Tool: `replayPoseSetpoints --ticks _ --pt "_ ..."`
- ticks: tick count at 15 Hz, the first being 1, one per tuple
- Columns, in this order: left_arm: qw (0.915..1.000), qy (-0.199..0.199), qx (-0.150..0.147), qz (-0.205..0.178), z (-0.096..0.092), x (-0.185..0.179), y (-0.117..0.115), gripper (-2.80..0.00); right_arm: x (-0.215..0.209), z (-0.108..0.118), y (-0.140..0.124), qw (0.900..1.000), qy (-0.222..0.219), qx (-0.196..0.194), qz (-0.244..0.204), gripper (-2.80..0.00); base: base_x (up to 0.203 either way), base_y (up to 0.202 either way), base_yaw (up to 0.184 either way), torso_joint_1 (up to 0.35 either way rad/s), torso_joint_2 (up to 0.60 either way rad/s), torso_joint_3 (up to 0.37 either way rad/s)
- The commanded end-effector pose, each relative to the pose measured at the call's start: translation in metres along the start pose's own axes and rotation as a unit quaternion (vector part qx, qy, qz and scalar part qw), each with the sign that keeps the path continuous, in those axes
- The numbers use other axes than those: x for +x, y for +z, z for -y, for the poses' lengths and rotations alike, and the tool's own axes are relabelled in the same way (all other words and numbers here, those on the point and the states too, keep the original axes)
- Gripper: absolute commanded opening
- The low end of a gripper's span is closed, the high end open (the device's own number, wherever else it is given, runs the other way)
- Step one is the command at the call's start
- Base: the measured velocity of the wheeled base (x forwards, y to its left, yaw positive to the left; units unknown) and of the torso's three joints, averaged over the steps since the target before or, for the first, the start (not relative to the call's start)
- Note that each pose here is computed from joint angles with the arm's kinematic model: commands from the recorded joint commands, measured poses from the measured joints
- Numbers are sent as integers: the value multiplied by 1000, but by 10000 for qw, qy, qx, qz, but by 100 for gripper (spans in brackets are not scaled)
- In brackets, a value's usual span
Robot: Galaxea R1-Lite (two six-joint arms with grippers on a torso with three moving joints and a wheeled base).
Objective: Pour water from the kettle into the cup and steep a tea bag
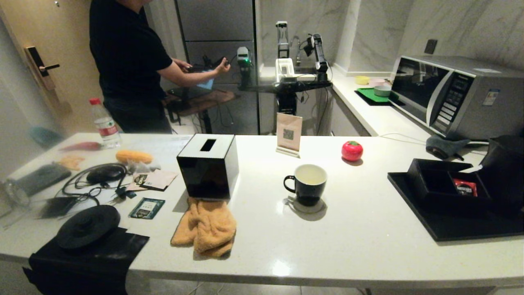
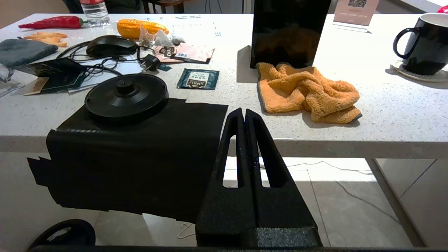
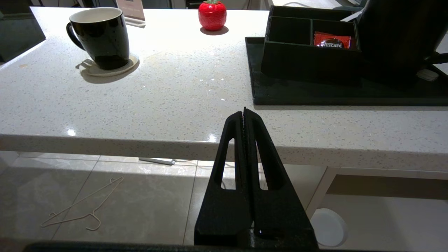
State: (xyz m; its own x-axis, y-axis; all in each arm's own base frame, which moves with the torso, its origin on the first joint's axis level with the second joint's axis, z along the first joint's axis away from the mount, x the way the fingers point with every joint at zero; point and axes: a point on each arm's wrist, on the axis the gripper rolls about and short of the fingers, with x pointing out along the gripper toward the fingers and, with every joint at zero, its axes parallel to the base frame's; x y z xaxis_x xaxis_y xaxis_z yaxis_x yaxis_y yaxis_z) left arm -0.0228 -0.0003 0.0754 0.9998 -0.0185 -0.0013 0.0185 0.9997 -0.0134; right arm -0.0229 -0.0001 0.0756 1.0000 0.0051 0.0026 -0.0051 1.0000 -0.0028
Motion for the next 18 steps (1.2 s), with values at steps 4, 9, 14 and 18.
replayPoseSetpoints --ticks 4,9,14,18 --pt "10000 0 -2 4 0 0 0 -280 0 0 0 9999 -10 121 -5 -280 0 0 0 0 0 0" --pt "10000 1 -2 -1 0 0 0 -280 0 0 0 9999 -10 121 -5 -280 0 0 0 0 0 0" --pt "10000 1 -2 -1 0 0 0 -280 0 0 0 9999 -10 135 -5 -280 0 0 0 0 0 0" --pt "10000 1 -2 -1 0 0 0 -280 0 0 0 9999 -10 129 -5 -280 0 0 0 0 0 0"
